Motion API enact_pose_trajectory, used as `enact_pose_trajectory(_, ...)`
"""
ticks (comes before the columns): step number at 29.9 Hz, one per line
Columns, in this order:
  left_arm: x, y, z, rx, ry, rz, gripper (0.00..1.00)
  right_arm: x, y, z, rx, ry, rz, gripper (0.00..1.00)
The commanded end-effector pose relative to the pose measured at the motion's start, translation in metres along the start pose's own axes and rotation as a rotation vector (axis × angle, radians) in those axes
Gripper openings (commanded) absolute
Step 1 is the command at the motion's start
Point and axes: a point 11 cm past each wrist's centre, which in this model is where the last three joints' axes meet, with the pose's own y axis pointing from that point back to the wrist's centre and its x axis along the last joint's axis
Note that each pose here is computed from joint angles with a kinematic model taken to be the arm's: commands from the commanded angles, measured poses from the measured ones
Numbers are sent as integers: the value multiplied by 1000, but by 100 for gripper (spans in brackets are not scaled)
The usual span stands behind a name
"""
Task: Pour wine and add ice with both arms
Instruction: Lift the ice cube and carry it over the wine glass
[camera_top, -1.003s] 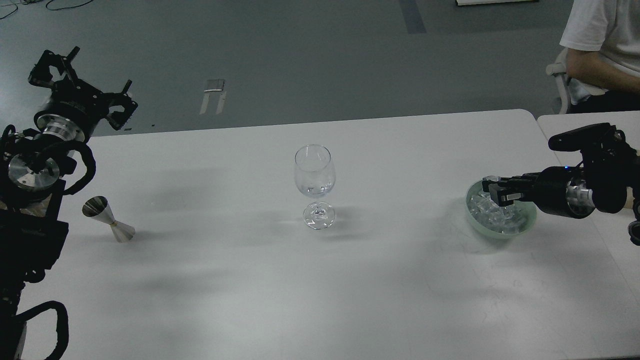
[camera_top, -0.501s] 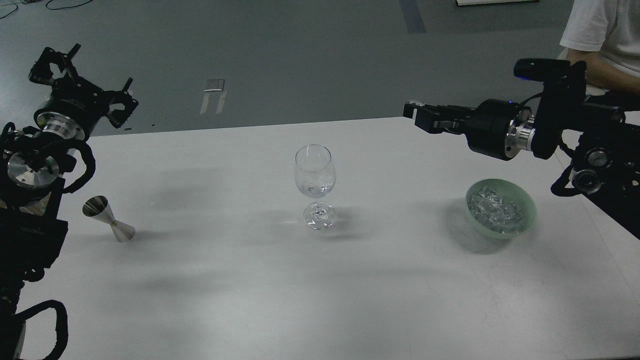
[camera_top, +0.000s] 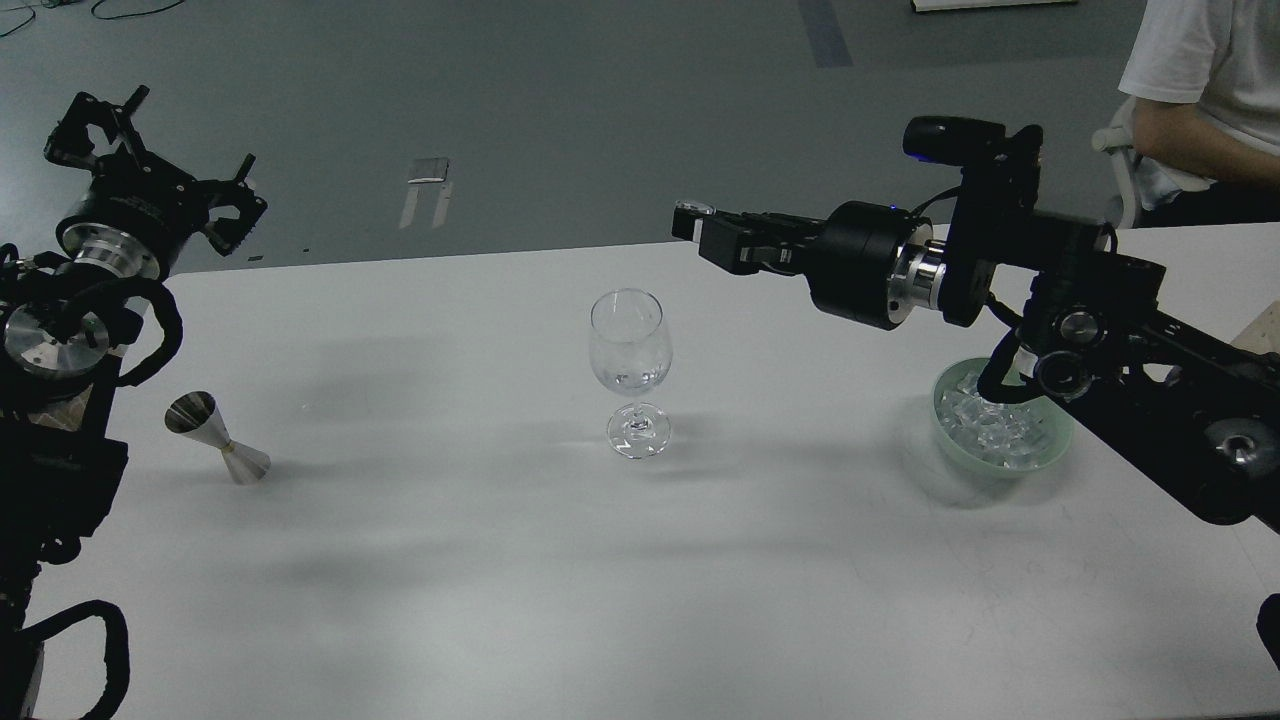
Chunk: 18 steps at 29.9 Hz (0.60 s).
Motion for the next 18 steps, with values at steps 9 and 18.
enact_pose_trajectory(9,0,0,1,-3,0,0,99,-18,-18,-8,-2,3,-53,0)
enact_pose_trajectory(18,1,0,2,-4,2,2,99,-18,-24,-6,-15,-2,-54,0)
